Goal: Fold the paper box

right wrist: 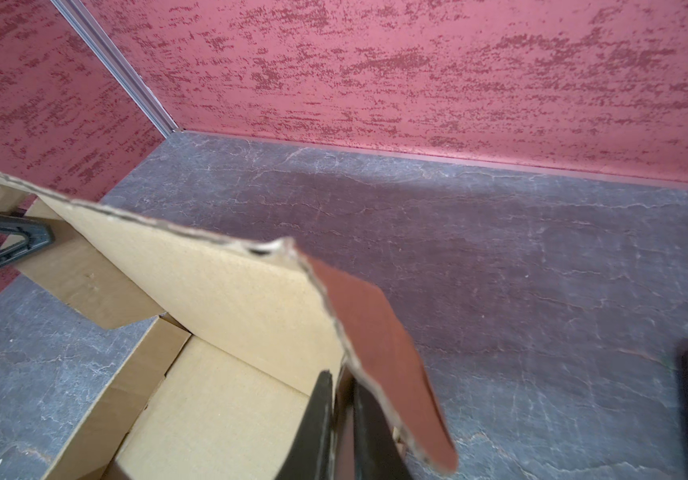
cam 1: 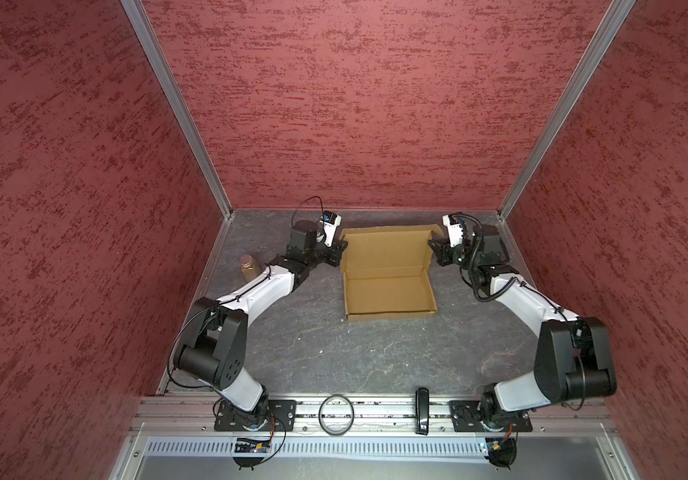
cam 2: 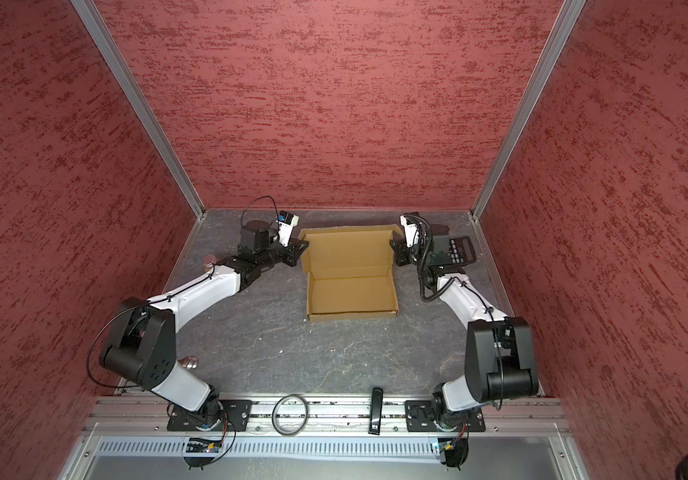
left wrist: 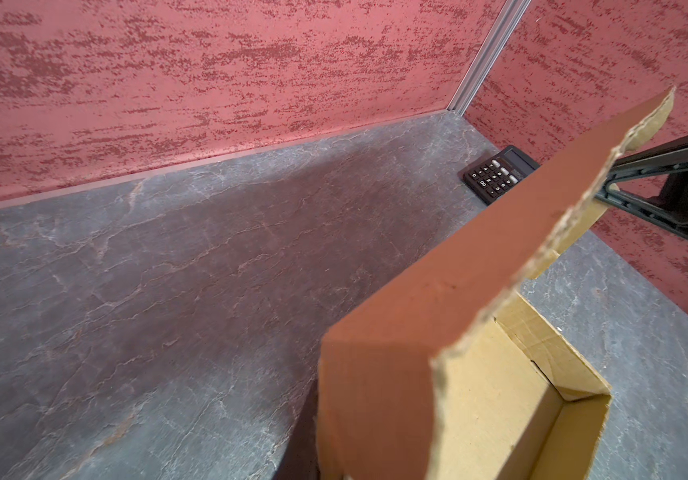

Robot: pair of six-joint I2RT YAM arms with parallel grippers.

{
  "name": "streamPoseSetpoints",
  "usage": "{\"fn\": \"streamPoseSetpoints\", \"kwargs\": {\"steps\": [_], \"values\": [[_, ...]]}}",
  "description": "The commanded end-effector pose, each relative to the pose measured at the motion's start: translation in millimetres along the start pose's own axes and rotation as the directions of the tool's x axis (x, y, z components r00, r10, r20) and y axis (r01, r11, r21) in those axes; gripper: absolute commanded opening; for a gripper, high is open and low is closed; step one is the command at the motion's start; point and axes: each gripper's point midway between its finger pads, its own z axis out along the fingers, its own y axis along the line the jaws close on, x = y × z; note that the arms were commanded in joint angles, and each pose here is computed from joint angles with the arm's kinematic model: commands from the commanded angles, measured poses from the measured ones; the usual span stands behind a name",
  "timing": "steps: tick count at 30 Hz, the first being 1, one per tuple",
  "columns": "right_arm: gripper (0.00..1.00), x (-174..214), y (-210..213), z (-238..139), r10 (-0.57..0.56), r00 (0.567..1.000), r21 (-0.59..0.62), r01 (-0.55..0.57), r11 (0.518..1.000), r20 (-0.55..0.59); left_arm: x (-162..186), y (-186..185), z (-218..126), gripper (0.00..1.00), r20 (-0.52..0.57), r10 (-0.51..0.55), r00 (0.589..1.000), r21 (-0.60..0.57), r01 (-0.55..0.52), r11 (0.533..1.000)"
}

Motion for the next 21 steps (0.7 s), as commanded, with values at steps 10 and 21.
{"fn": "streamPoseSetpoints", "kwargs": {"steps": [10, 21], "values": [[0.12, -1.2, 28.1, -18.6, -0.019, 0.999, -0.024, 0.019, 1.000, 0.036, 5.7, -22.8, -2.6, 0.16, -0.004, 0.012, 1.000, -0.024, -0.012, 1.000], [0.12, 16.7, 36.2, -26.9, 0.005, 0.999, -0.025, -0.004, 1.000, 0.034, 30.7, -34.0, -4.5, 0.15, -0.026, 0.006, 1.000, -0.046, -0.008, 0.999]]}}
